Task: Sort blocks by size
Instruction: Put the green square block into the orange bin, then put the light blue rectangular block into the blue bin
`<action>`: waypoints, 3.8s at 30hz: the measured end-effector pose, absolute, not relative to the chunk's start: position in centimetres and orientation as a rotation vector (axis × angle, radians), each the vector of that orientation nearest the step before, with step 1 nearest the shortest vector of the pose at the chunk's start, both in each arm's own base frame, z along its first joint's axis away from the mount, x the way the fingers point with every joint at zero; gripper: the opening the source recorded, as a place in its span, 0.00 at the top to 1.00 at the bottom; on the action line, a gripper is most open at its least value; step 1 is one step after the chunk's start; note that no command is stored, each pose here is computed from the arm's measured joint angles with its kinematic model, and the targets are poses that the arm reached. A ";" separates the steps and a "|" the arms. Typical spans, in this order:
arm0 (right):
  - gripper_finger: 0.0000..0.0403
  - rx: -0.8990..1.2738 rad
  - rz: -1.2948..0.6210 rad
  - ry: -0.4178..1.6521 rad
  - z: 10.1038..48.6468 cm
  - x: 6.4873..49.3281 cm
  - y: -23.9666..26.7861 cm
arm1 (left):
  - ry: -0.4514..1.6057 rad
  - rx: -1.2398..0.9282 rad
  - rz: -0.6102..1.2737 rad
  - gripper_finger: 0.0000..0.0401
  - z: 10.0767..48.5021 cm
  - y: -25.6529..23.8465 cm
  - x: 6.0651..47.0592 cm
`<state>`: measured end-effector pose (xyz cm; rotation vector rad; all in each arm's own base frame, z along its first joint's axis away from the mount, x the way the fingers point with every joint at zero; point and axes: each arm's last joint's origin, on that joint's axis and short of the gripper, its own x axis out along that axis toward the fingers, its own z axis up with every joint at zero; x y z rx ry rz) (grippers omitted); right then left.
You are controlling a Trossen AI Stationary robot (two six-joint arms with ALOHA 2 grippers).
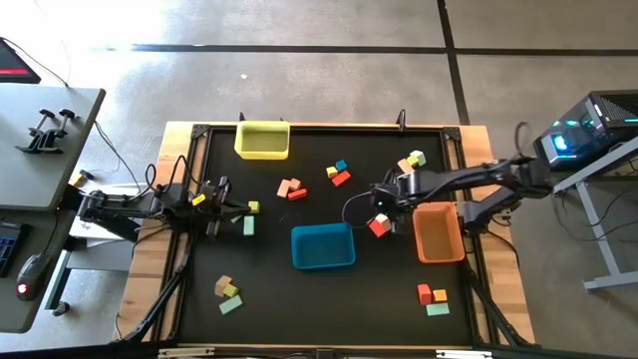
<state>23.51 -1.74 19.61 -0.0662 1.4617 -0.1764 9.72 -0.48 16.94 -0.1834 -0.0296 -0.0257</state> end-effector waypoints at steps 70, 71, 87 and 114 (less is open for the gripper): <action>0.49 0.102 -0.411 1.768 20.8 16.9 5.0 | -0.022 -0.183 -0.025 1.00 16.9 -0.5 9.7; 0.49 0.089 -0.423 1.749 21.4 17.1 5.1 | -0.022 -0.183 -0.024 1.00 16.9 -0.5 9.7; 0.48 -0.060 -0.153 1.042 22.9 23.5 7.3 | -0.036 -0.183 0.016 1.00 17.0 -0.4 9.7; 0.48 -0.009 -0.138 0.471 18.7 23.9 9.0 | -0.055 -0.165 -0.059 1.00 20.3 -1.9 11.4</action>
